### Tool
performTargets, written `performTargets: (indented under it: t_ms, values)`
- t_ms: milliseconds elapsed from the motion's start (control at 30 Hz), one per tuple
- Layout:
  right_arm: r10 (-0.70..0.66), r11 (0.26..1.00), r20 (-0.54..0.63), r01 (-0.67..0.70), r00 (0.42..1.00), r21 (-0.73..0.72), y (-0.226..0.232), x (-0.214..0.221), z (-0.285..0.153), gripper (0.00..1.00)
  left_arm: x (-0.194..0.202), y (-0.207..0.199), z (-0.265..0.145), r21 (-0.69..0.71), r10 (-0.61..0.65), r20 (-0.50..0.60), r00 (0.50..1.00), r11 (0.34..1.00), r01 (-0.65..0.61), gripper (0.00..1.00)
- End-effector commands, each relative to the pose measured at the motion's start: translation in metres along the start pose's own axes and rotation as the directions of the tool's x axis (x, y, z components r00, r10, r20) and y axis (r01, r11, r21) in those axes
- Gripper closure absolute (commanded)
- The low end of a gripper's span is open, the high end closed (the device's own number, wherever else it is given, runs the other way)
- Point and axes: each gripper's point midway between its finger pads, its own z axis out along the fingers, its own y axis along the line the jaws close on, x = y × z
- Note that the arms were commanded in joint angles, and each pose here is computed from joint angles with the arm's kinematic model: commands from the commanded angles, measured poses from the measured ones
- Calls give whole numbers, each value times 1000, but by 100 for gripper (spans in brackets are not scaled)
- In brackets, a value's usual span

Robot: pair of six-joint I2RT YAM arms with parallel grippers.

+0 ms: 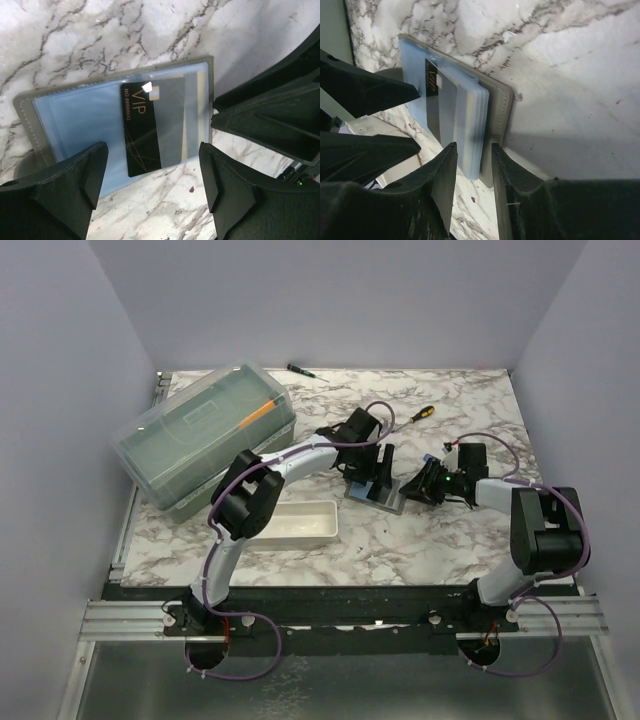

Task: Put the credit cards into the card holder
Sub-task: Insert the credit card into the card holder.

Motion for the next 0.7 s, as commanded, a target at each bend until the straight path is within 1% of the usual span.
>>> performTargets:
  t_ms: [0, 100, 233, 333, 467, 533, 667]
  values:
    - [18, 999, -14, -18, 1000, -27, -3, 5, 7, 64, 9, 11, 19, -38, -4, -30, 1000, 999, 3, 21]
    - [29, 999, -30, -30, 999, -29, -6, 8, 10, 68, 15, -1, 21, 10, -14, -56, 998, 1000, 15, 22]
    - [54, 997, -41, -57, 998, -57, -5, 11, 15, 72, 21, -23, 19, 112, -62, -96, 994, 991, 72, 25]
    - [74, 993, -49, -78, 996, -91, -1, 13, 17, 76, 19, -41, 14, 188, -85, -103, 991, 977, 104, 27]
    - [85, 990, -47, -90, 995, -106, 0, 16, 16, 78, 15, -65, 7, 280, -99, -113, 989, 952, 127, 27]
    - [85, 991, -43, -89, 995, -96, -2, 16, 15, 78, 15, -70, 6, 296, -102, -119, 988, 946, 133, 28]
    - [68, 995, -35, -70, 997, -70, -5, 14, 15, 78, 16, -64, 6, 281, -74, -98, 992, 955, 99, 28]
